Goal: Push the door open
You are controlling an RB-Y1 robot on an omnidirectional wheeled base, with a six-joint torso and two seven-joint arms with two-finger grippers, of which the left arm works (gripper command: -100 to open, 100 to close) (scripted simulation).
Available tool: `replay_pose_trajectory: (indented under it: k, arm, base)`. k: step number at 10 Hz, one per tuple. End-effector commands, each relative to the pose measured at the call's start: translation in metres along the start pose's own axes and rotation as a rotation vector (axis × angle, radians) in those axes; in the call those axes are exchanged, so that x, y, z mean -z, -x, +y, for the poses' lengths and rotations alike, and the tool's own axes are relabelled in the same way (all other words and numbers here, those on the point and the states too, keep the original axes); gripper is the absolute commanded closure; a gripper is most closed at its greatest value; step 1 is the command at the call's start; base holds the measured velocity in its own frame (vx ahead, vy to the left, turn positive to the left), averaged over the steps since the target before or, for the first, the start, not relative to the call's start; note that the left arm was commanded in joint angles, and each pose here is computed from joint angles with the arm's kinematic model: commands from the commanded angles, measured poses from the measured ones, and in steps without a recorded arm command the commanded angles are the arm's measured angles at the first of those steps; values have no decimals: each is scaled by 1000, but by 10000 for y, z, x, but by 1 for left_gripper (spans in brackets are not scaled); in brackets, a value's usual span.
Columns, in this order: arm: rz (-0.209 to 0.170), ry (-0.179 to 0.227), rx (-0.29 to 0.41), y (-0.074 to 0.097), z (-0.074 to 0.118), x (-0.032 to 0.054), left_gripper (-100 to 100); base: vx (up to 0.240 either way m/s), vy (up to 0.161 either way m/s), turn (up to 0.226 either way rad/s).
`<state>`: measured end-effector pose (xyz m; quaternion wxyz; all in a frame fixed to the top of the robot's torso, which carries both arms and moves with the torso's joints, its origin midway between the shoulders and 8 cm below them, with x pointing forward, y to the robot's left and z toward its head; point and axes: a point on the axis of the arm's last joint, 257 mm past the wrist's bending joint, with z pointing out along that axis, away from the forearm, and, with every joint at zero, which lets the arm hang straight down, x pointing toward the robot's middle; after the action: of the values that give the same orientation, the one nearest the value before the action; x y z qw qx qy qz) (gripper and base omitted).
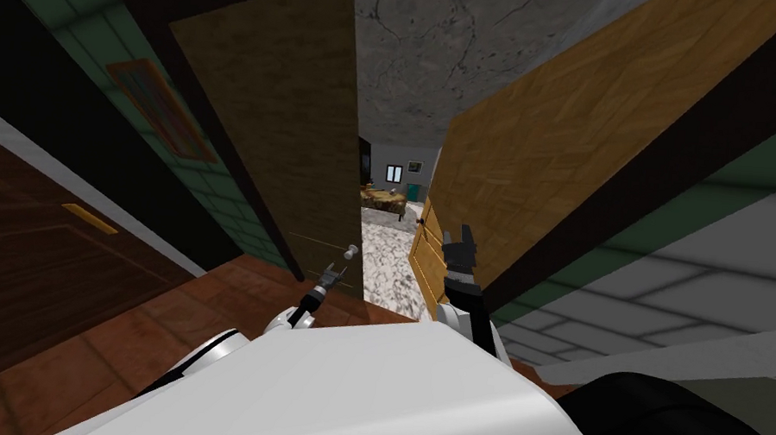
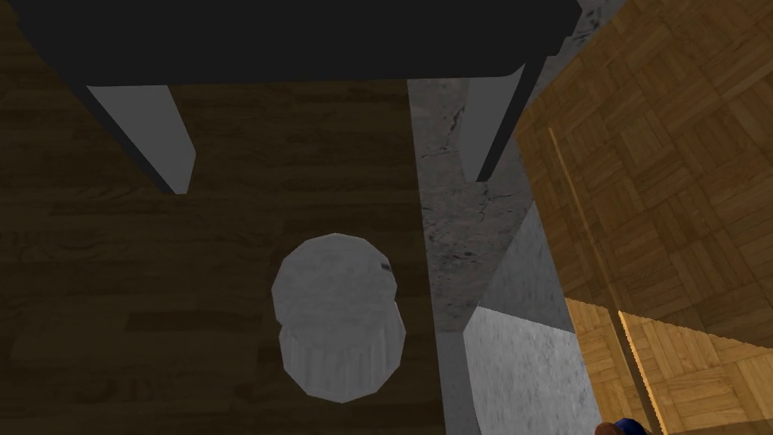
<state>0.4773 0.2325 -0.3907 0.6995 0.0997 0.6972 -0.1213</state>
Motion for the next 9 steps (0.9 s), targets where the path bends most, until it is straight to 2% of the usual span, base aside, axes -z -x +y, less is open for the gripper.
replay_pose_trajectory:
  k: [1, 4, 6, 7, 9]
  arm:
    - [1, 6, 0, -3, 3, -8, -100]
    - [2, 15, 0, -9, 7, -20, -100]
    - [1, 16, 0, -8, 7, -22, -100]
    - [1, 16, 0, -8, 7, -22, 100]
    - [1, 16, 0, -8, 7, -22, 100]
  base:
    - [189, -53, -36]
    - [203, -41, -32]
    - [123, -21, -14]
    - [-10, 0, 0]
    - [-19, 3, -14]
